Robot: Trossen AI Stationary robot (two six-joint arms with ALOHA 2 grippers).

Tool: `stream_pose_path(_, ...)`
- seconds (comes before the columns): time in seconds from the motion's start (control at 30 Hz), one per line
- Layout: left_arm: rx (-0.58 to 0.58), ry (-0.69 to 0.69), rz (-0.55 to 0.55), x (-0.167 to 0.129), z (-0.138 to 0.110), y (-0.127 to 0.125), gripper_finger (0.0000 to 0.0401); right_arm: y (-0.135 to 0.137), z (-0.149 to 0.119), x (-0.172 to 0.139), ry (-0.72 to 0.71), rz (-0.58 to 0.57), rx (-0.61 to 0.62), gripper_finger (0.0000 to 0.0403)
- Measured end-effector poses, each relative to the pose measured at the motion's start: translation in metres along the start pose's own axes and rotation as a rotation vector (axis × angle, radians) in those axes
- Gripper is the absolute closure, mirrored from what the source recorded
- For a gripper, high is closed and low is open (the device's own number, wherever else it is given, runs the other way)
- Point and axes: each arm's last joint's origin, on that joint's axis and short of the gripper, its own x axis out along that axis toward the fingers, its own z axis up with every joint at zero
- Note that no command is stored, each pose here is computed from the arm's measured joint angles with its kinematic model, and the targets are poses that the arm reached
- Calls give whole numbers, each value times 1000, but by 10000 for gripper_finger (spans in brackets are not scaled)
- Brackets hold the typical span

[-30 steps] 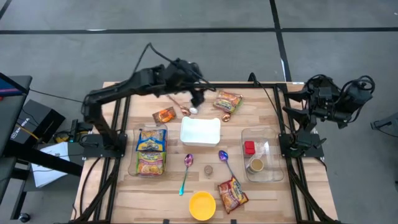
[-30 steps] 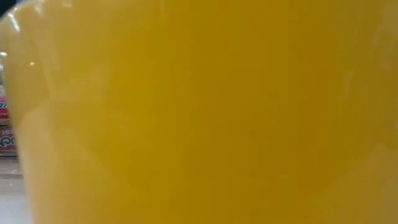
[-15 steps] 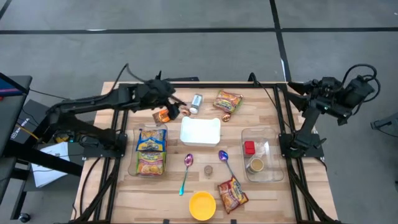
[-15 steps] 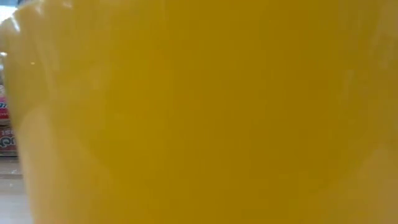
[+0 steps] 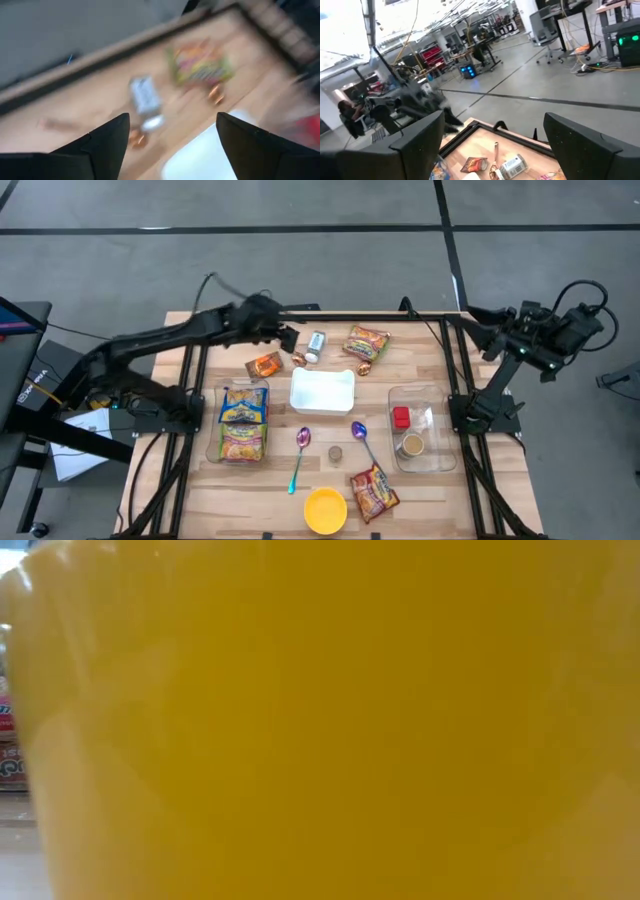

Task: Pick & Place Food Item
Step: Put the orange seasoning bag into the right transparent bin

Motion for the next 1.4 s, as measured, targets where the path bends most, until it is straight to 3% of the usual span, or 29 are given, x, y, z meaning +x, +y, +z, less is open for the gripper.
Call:
stream_pose_path(0.27,-16,386,273,83,-17,12,112,1,1,0,-4,50,8,69)
stream_pose_path(0.5,-17,471,376,129,-38,18,112,2,1,0,-3,55,-2,69)
stream_pose_path(0.77,-56,456,473,141,-48,23,112,2,1,0,-3,55,-2,69)
stream_pose_path(1.13,-142,471,533,147,-63,39,113,2,0,0,-2,55,-14,69)
stream_pose_path(1.4,-180,465,539,151,-67,47,137,2,0,0,-2,55,-18,69)
